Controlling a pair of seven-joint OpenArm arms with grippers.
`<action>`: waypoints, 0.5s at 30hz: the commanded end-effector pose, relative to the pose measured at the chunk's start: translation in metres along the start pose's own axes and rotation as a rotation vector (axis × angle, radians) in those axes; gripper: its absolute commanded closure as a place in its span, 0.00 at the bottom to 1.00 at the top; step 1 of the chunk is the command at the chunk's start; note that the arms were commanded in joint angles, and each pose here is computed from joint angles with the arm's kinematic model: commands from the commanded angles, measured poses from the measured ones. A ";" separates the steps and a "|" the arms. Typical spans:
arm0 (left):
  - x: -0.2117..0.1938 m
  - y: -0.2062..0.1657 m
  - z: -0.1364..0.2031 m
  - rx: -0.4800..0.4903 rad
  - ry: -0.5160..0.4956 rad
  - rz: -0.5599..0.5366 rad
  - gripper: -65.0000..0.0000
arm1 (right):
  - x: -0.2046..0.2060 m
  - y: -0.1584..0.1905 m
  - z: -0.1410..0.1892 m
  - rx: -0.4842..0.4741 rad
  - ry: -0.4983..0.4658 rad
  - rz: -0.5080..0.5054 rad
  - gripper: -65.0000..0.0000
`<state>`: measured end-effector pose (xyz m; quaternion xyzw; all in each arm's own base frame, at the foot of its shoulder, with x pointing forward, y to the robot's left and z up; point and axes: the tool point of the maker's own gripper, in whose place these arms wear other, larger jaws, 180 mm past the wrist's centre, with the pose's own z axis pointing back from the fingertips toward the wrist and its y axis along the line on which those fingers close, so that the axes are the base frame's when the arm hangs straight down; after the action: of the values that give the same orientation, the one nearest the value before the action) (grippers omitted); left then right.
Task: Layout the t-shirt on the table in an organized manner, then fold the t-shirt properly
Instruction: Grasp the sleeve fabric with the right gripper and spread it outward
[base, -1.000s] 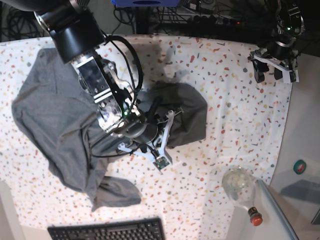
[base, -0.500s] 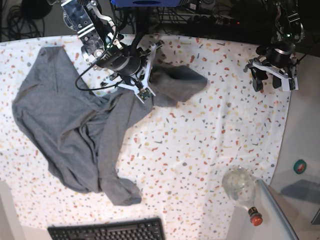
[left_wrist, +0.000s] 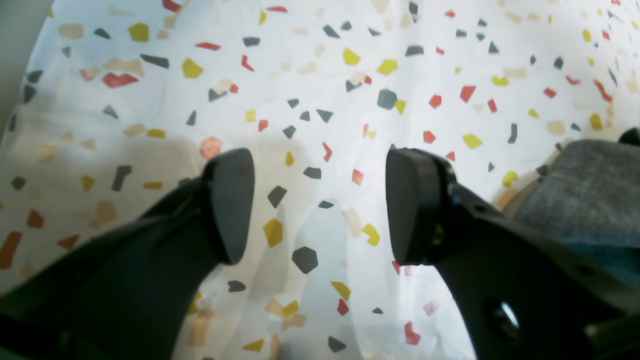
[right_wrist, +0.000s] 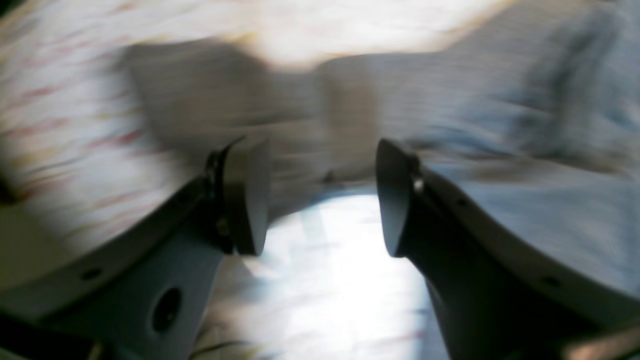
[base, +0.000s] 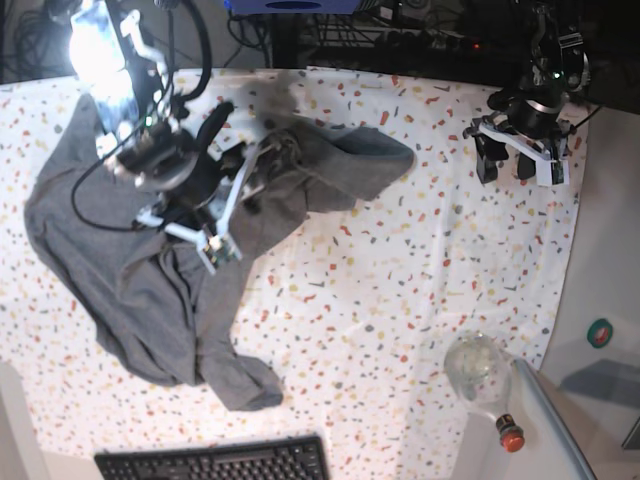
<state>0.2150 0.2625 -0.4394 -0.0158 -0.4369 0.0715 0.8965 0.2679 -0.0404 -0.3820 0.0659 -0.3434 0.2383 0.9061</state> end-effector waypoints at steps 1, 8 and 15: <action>0.011 0.003 0.002 -0.001 -0.038 -0.004 0.40 | 0.021 -0.011 -0.005 -0.017 -0.041 -0.012 0.48; 0.009 0.024 0.011 0.055 -0.038 0.003 0.40 | 0.039 -0.028 -0.068 -0.015 0.120 -0.080 0.43; 0.005 0.069 0.032 0.170 -0.037 0.026 0.40 | 0.019 -0.015 -0.092 0.020 0.189 -0.109 0.43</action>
<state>0.1827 0.3244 -0.4301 0.0498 -0.4339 0.1243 0.8909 0.3267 -0.0267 -0.4549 0.0658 -0.2232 0.1956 0.9527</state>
